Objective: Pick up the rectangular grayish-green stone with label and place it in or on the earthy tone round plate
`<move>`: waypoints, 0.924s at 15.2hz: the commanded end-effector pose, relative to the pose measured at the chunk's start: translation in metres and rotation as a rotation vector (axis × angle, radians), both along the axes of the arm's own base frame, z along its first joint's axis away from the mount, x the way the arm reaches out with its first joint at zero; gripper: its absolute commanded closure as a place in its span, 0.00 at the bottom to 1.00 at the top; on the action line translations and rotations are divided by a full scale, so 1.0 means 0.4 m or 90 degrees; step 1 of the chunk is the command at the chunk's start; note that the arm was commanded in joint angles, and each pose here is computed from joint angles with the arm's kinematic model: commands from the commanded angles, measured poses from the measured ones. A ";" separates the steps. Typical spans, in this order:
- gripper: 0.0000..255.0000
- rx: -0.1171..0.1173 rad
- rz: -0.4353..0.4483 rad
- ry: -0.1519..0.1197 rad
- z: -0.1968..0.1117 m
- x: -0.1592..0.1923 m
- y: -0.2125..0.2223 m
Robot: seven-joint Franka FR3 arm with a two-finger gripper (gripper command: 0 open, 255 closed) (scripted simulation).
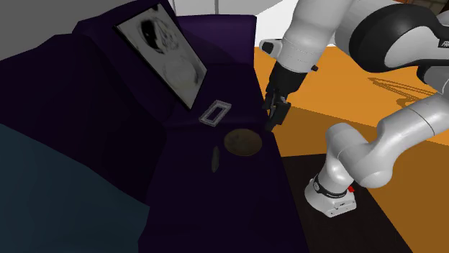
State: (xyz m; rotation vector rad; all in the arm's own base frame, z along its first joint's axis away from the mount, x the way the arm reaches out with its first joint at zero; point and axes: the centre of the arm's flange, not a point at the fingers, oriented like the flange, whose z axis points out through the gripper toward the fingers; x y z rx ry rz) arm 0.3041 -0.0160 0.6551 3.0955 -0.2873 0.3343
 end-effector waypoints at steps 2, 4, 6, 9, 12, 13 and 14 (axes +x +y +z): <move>0.00 0.003 -0.042 0.008 -0.021 0.030 0.009; 0.00 0.010 -0.125 0.025 -0.065 0.089 0.021; 0.00 0.016 -0.208 0.042 -0.110 0.149 0.026; 0.00 0.026 -0.332 0.067 -0.180 0.236 0.020; 0.00 0.036 -0.457 0.092 -0.254 0.318 -0.001; 0.00 0.040 -0.499 0.100 -0.279 0.343 -0.012; 0.00 0.043 -0.540 0.108 -0.305 0.368 -0.024</move>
